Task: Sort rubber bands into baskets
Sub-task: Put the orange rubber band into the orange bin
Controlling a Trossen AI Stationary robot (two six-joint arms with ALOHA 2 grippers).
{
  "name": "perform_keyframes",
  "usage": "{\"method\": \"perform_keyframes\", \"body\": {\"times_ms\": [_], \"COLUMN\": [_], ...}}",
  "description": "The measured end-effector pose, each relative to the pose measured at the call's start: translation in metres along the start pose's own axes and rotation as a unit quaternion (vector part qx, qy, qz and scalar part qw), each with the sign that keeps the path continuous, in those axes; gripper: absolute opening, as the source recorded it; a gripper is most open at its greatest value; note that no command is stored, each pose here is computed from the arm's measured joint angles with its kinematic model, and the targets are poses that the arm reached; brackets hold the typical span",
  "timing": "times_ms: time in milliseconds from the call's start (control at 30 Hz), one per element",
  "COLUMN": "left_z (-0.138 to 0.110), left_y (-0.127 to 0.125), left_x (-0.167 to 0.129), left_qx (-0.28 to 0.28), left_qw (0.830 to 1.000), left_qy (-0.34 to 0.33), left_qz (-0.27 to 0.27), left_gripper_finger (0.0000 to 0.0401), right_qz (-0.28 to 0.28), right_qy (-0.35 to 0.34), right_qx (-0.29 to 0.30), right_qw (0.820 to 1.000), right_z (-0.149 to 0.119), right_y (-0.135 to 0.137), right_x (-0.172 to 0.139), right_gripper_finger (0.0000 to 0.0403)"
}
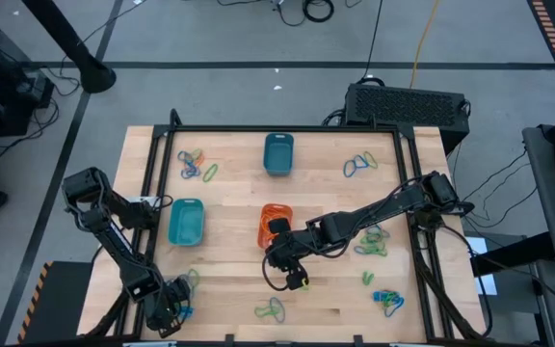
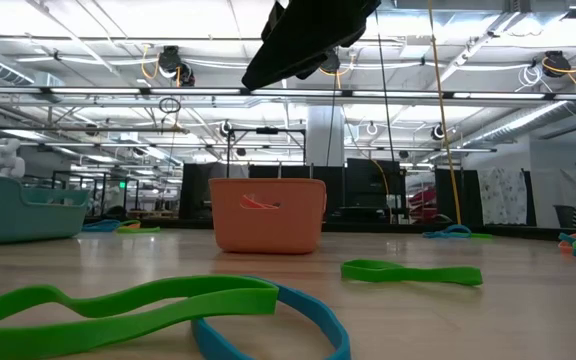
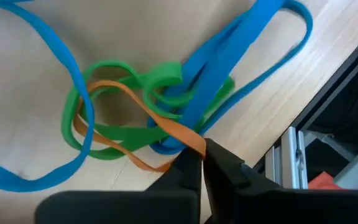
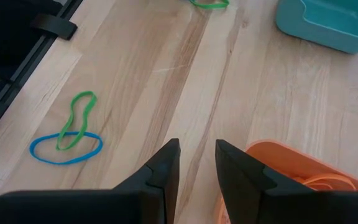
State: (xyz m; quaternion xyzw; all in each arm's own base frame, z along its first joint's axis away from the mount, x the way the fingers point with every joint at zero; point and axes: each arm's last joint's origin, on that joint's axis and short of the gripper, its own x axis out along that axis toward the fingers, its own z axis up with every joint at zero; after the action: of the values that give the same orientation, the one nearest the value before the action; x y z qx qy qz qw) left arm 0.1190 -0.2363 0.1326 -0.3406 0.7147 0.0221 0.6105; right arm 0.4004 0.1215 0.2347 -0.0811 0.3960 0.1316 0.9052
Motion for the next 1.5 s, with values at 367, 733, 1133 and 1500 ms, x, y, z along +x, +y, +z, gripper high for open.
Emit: {"method": "perform_keyframes", "body": {"times_ms": [367,733,1133,1500], "left_z": [-0.009,-0.006,0.023,0.041], "left_y": [-0.014,-0.016,-0.031,-0.038], "left_x": [-0.029,-0.089,-0.107,-0.115], "left_qx": [0.011,0.069,0.299,0.364], "left_qw": [0.999,0.986,0.876,0.845], "left_qy": [0.03,-0.153,-0.378,-0.391], "left_qz": [-0.024,-0.009,0.024,0.024], "left_gripper_finger": [0.0003,0.0001,0.0,0.0], "right_qz": [0.0,-0.003,-0.024,-0.042], "right_qy": [-0.001,-0.053,-0.194,-0.265], "right_qx": [0.0,-0.011,-0.084,-0.155], "right_qw": [1.0,0.999,0.977,0.951], "right_z": [0.0,0.01,0.023,0.027], "right_y": [0.0,0.0,0.0,0.011], "right_x": [0.0,0.003,0.044,0.061], "right_gripper_finger": [0.0096,0.0096,0.0096,0.019]}}
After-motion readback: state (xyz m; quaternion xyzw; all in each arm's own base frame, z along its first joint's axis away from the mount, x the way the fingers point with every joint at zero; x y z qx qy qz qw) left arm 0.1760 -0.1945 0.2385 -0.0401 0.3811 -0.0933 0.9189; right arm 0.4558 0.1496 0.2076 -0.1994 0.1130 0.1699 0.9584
